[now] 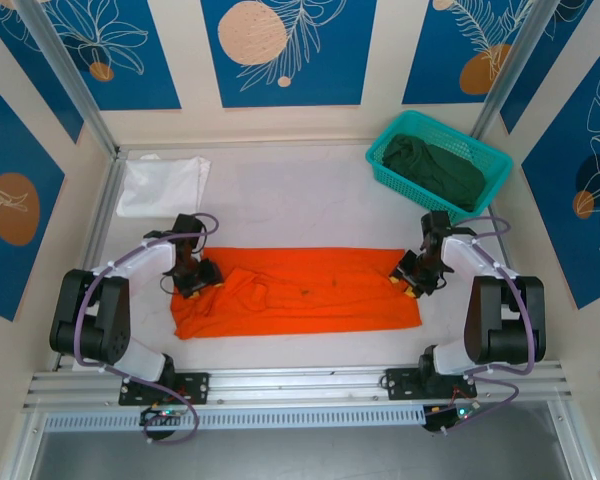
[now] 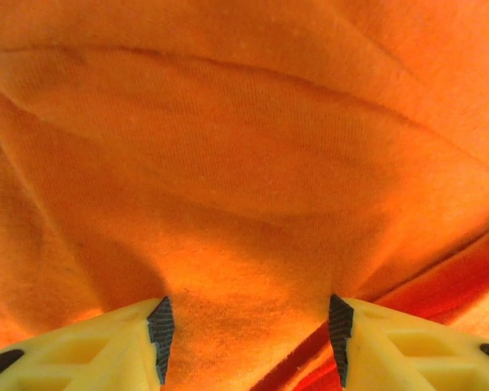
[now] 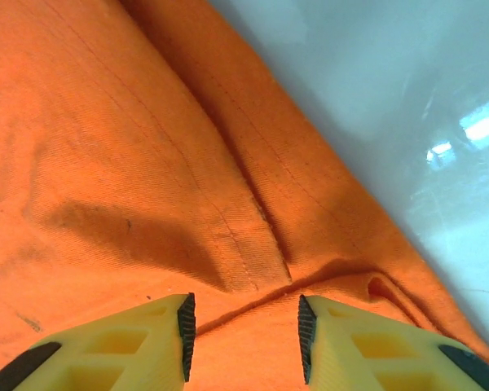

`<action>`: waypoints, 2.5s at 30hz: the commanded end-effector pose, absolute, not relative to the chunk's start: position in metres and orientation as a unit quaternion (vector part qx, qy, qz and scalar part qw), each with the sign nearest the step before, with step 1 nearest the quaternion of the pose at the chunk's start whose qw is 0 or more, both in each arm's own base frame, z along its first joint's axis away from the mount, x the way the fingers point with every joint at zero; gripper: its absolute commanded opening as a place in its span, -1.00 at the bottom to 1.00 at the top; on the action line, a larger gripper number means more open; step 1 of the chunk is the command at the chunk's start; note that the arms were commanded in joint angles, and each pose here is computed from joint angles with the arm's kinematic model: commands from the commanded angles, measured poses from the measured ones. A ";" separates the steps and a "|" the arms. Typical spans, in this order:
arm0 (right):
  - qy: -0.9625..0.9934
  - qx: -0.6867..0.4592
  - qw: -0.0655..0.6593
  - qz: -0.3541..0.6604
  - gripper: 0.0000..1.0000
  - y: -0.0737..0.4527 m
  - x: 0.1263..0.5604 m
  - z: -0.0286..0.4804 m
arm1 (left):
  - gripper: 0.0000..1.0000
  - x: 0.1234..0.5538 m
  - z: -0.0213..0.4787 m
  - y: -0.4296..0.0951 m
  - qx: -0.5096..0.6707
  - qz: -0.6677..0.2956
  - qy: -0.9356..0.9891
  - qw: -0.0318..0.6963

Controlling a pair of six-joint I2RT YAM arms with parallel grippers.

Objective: Fold and stack the t-shirts

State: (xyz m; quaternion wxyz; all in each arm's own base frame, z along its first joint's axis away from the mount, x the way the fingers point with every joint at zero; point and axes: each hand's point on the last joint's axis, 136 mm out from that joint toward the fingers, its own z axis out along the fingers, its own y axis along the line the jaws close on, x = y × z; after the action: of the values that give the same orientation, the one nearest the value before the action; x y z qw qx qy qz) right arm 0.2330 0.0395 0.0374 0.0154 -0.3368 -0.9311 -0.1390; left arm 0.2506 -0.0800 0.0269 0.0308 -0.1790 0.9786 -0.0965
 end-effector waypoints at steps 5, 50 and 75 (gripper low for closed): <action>-0.927 -0.352 0.033 -0.125 -0.37 0.036 0.232 0.026 | 0.09 0.250 0.025 -0.083 -0.176 -0.101 0.979 0.031; -0.933 -0.344 -0.046 -0.096 0.00 -0.004 0.264 0.064 | 0.27 0.286 0.064 -0.065 -0.160 -0.053 0.980 0.103; -0.899 0.212 0.012 -0.383 -0.14 0.427 0.297 0.099 | -0.08 0.344 0.019 -0.065 -0.148 -0.044 0.988 -0.004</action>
State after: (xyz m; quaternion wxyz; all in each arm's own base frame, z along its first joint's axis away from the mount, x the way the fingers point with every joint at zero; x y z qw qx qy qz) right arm 0.3084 0.4072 0.0908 -0.0132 0.1658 -0.9183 -0.3593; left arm 0.3389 -0.0646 0.0208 0.0050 -0.1522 0.9877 -0.0353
